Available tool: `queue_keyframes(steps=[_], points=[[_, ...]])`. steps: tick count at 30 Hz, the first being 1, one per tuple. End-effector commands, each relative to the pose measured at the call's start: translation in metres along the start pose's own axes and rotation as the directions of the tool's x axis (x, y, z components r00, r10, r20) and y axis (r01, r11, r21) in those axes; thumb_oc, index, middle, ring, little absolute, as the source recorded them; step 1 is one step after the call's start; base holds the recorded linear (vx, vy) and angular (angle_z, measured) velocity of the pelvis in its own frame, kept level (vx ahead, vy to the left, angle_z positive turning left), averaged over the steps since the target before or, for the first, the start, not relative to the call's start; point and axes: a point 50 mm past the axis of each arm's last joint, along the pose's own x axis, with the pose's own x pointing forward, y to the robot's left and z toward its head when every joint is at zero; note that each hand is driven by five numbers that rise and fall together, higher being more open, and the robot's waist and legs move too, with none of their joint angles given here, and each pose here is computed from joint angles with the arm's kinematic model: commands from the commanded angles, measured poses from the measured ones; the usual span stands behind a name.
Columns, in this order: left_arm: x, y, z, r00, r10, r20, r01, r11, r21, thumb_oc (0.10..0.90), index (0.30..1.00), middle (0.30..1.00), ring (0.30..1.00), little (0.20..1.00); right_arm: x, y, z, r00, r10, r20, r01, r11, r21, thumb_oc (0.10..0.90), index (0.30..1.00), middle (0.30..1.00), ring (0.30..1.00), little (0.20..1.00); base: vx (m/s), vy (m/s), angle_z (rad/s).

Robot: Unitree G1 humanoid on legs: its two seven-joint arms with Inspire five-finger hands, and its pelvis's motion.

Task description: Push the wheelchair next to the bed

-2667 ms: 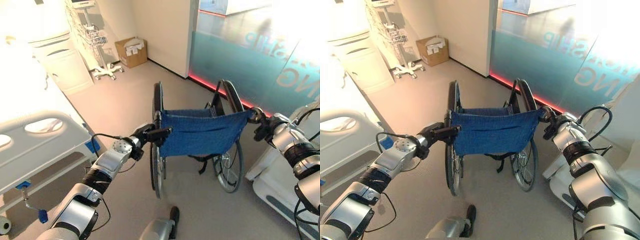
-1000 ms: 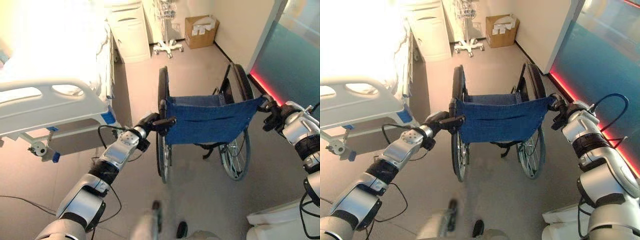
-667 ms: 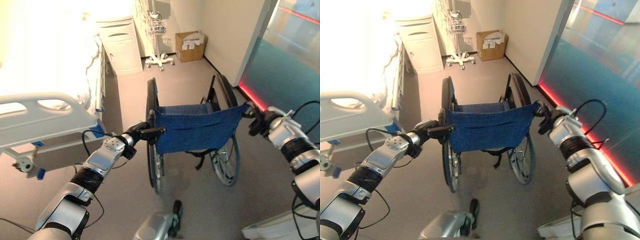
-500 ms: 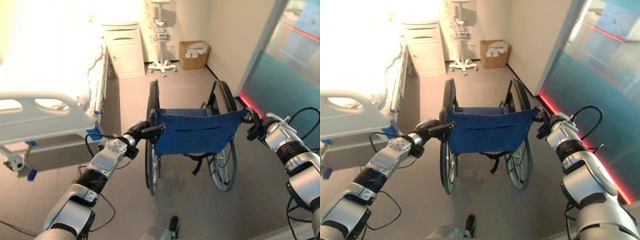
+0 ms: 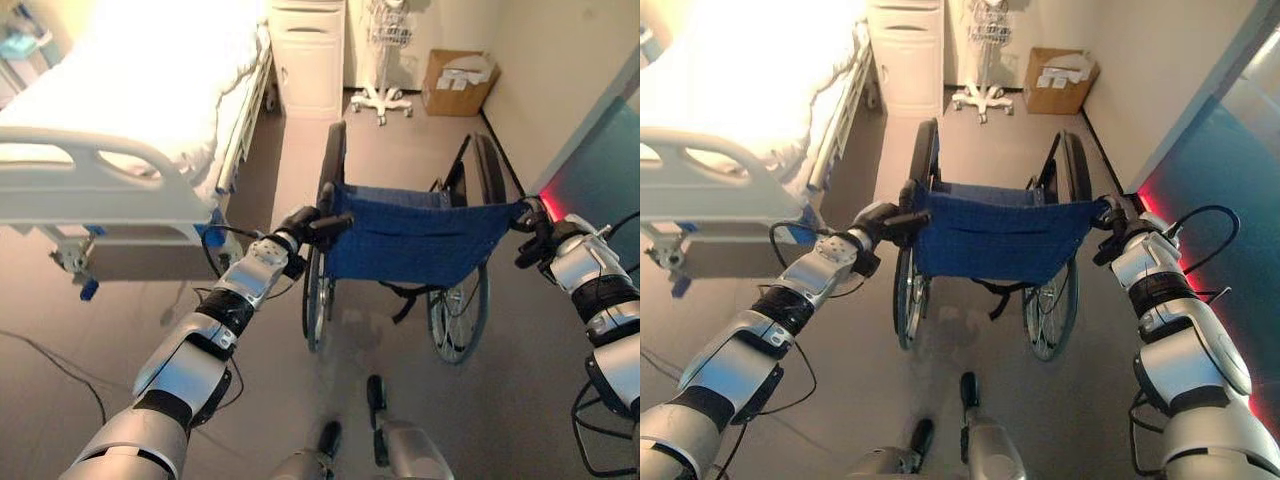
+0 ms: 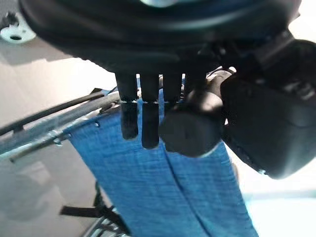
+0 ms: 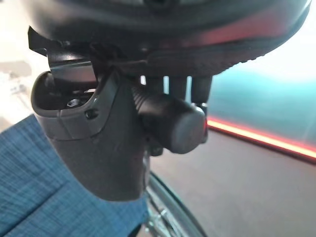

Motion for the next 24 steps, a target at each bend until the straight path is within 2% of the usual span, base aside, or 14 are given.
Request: queue_keyframes(steps=[1,5,8,16,20,24], points=[[-0.006,-0.031,-0.037,0.994,-0.054,-0.096,0.064,0.993,0.102,0.400,0.300,0.300,0.300,0.300,-0.062,0.031,0.133,0.834,0.113,0.540,0.053,0.958,-0.282,0.400,0.300,0.300,0.300,0.300,0.32,-0.274,0.25],[-0.004,-0.018,-0.023,0.998,-0.040,-0.046,0.044,0.995,0.092,0.400,0.300,0.300,0.300,0.300,-0.068,0.024,0.141,0.838,0.082,0.540,0.059,0.969,-0.239,0.400,0.300,0.300,0.300,0.300,0.22,-0.246,0.30],[-0.002,-0.014,-0.015,0.999,-0.036,-0.030,0.038,0.995,0.095,0.400,0.300,0.300,0.300,0.300,-0.063,0.027,0.135,0.875,0.082,0.478,0.034,0.973,-0.229,0.400,0.300,0.300,0.300,0.300,0.17,-0.164,0.51],[-0.006,-0.015,-0.016,0.997,-0.077,-0.023,0.079,0.993,0.092,0.400,0.300,0.300,0.300,0.300,-0.048,0.050,0.111,0.935,0.094,0.341,-0.030,0.982,-0.188,0.400,0.300,0.300,0.300,0.300,0.30,-0.098,0.13],[-0.013,-0.014,-0.024,0.998,-0.059,-0.015,0.060,0.997,0.058,0.400,0.300,0.300,0.300,0.300,-0.051,0.062,0.111,0.934,0.102,0.341,-0.048,0.985,-0.164,0.400,0.300,0.300,0.300,0.300,0.53,0.081,-0.32],[-0.018,-0.006,-0.028,0.999,-0.046,-0.018,0.047,0.997,0.064,0.400,0.300,0.300,0.300,0.300,-0.052,0.058,0.116,0.917,0.090,0.388,-0.031,0.987,-0.156,0.400,0.300,0.300,0.300,0.300,0.44,0.176,-1.27]])
